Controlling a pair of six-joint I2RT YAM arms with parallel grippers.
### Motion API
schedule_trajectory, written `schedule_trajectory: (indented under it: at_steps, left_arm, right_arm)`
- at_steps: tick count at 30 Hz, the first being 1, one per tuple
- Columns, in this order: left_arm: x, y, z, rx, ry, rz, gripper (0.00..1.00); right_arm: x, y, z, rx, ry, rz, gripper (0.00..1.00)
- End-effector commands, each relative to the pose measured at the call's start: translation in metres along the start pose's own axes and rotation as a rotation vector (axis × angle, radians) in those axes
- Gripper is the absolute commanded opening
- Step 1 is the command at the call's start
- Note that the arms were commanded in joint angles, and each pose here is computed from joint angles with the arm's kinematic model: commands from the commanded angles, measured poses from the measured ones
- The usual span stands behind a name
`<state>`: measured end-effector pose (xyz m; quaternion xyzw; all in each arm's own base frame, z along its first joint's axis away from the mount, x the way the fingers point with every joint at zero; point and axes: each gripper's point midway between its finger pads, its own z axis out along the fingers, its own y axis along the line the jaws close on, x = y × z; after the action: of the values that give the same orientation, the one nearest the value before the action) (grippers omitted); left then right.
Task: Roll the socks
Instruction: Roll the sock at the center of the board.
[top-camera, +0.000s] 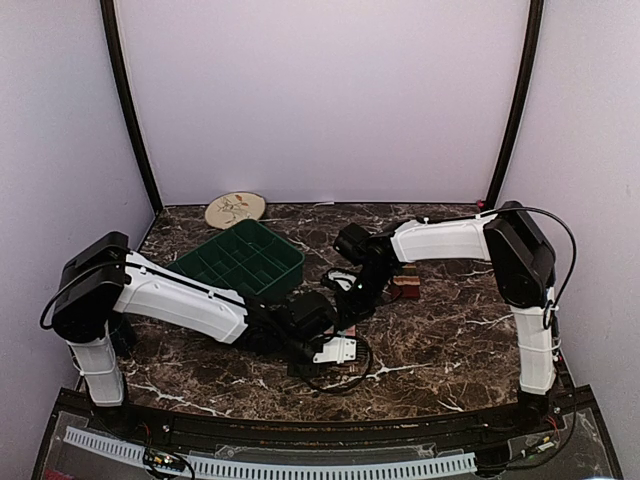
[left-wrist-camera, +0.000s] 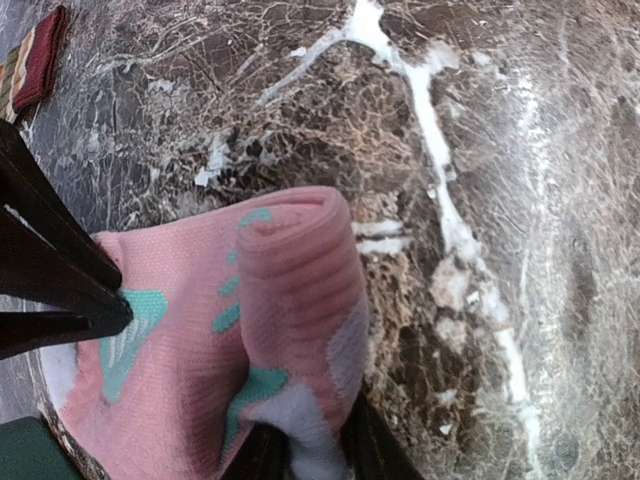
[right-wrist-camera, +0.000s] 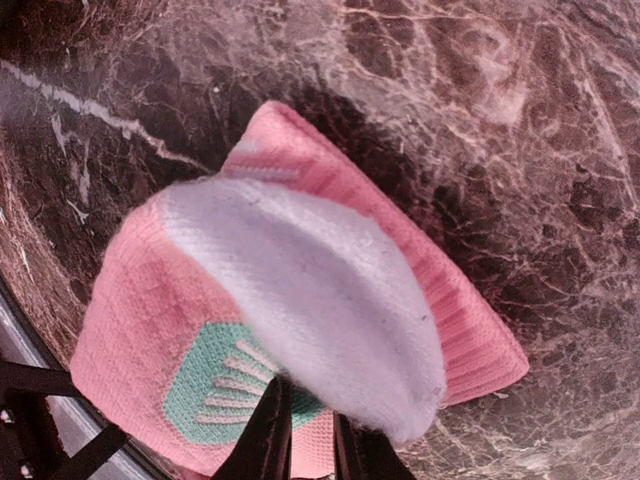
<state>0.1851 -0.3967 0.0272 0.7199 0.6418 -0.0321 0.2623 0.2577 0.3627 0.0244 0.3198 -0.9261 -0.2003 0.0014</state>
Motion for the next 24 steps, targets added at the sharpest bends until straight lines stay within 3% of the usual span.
schedule_trajectory:
  at_steps: [1, 11, 18, 24]
  left_arm:
    - [0.002, -0.006, 0.013, 0.026, 0.027, -0.007, 0.26]
    - [0.008, -0.007, 0.014, 0.137, 0.045, -0.043, 0.07]
    - [0.009, -0.025, 0.000, 0.330, 0.065, -0.107, 0.03]
    - [0.013, -0.051, -0.013, 0.505, 0.139, -0.185, 0.02]
  right_arm:
    - [0.028, -0.015, 0.033, 0.052, 0.111, 0.014, 0.15]
    - [0.035, -0.016, 0.032, 0.049, 0.115, 0.012, 0.15]
    - [0.036, -0.022, 0.024, 0.070, 0.093, 0.018, 0.18]
    - [0.034, -0.030, 0.014, 0.106, 0.061, 0.029, 0.28]
